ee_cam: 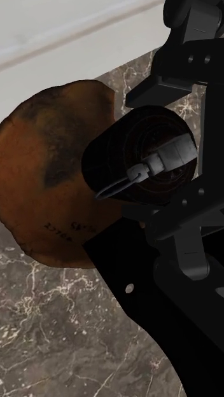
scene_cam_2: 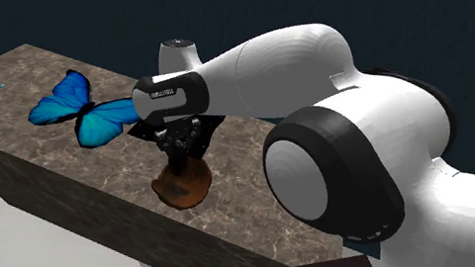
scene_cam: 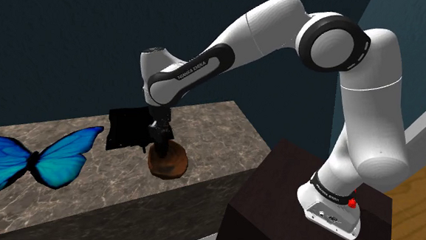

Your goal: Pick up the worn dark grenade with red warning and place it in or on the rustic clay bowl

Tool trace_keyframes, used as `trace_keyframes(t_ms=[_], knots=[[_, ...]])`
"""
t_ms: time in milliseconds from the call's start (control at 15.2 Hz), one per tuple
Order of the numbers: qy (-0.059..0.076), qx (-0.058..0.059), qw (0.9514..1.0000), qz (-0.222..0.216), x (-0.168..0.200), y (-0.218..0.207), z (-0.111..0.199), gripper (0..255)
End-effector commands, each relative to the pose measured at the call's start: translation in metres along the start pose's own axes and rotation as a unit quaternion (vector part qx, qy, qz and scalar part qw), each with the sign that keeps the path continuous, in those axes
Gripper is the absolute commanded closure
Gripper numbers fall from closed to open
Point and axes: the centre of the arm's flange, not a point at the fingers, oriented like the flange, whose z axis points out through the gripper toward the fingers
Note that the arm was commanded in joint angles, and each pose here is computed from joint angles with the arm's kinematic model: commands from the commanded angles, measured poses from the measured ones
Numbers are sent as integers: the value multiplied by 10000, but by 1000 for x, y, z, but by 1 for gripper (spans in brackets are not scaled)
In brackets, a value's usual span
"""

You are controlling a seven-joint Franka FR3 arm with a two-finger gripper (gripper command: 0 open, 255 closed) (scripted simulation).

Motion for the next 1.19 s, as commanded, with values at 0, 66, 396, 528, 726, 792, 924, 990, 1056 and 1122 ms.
trace_keyframes(t_ms=[0,66,396,528,726,792,924,990,1056,1122], knots=[[3,0,10000,0,0,0,0,0],[3,0,10000,0,0,0,0,0],[3,0,10000,0,0,0,-13,0],[3,0,10000,0,0,0,-40,0],[3,0,10000,0,0,0,-50,0],[3,0,10000,0,0,0,-50,0],[3,0,10000,0,0,0,-50,0],[3,0,10000,0,0,0,-50,0],[3,0,10000,0,0,0,-50,0],[3,0,10000,0,0,0,-50,0]])
